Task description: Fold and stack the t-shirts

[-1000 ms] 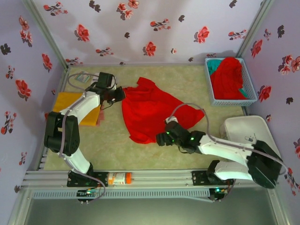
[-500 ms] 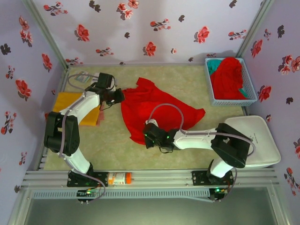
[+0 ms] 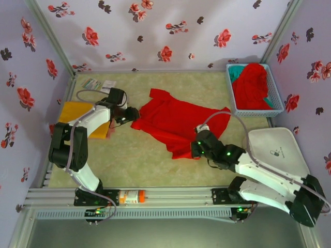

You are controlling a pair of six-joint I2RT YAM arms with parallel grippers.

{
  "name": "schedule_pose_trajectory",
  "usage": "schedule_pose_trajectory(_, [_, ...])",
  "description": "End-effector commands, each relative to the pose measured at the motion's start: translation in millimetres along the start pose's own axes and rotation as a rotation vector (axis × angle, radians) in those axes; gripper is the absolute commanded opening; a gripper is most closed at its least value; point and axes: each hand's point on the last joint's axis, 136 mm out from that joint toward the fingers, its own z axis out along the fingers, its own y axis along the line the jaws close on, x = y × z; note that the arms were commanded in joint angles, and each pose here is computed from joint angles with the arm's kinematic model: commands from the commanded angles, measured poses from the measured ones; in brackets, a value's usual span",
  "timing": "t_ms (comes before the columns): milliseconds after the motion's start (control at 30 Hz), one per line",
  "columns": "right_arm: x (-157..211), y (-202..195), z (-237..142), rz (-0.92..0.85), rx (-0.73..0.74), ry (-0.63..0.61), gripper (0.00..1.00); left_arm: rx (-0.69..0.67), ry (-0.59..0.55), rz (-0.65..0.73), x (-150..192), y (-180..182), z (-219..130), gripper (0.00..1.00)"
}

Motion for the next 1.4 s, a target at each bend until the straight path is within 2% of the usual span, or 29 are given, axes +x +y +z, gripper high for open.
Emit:
schedule_pose_trajectory(0, [14.0,-29.3,-2.3,0.001,0.082,0.045,0.00,0.014,0.006,-0.004,-8.8,-2.6,6.9,0.47])
schedule_pose_trajectory(133, [11.7,-25.1,0.3,0.014,0.060,0.042,0.00,0.042,0.017,0.019,-7.1,-14.7,10.2,0.49])
schedule_pose_trajectory(267, [12.4,-25.4,6.0,0.017,0.072,0.054,0.00,0.039,0.047,0.055,8.7,-25.5,12.5,0.52])
schedule_pose_trajectory(467, [9.8,-22.4,10.8,0.014,0.071,0.061,0.00,-0.104,0.046,0.171,26.6,-32.0,16.9,0.54])
schedule_pose_trajectory(700, [8.3,-21.8,10.0,0.014,0.070,0.063,0.00,-0.284,0.027,0.279,17.5,-22.3,36.0,0.44])
schedule_pose_trajectory(900, [0.8,-27.9,1.4,0.016,0.093,0.041,0.00,-0.399,0.004,0.330,-6.3,-10.2,36.2,0.21])
schedule_pose_trajectory(1033, [-14.6,-31.5,-9.1,0.028,0.089,0.023,0.00,-0.415,-0.001,0.320,-26.2,-5.9,17.3,0.04])
schedule_pose_trajectory(1200, [-52.1,-35.3,-31.5,0.081,0.049,-0.016,0.00,-0.401,-0.061,0.317,-58.0,-11.5,-40.2,0.01])
schedule_pose_trajectory(1367, [-82.0,-46.7,-23.1,0.171,0.053,-0.007,0.00,-0.349,-0.109,0.238,-96.1,-5.2,-57.7,0.03])
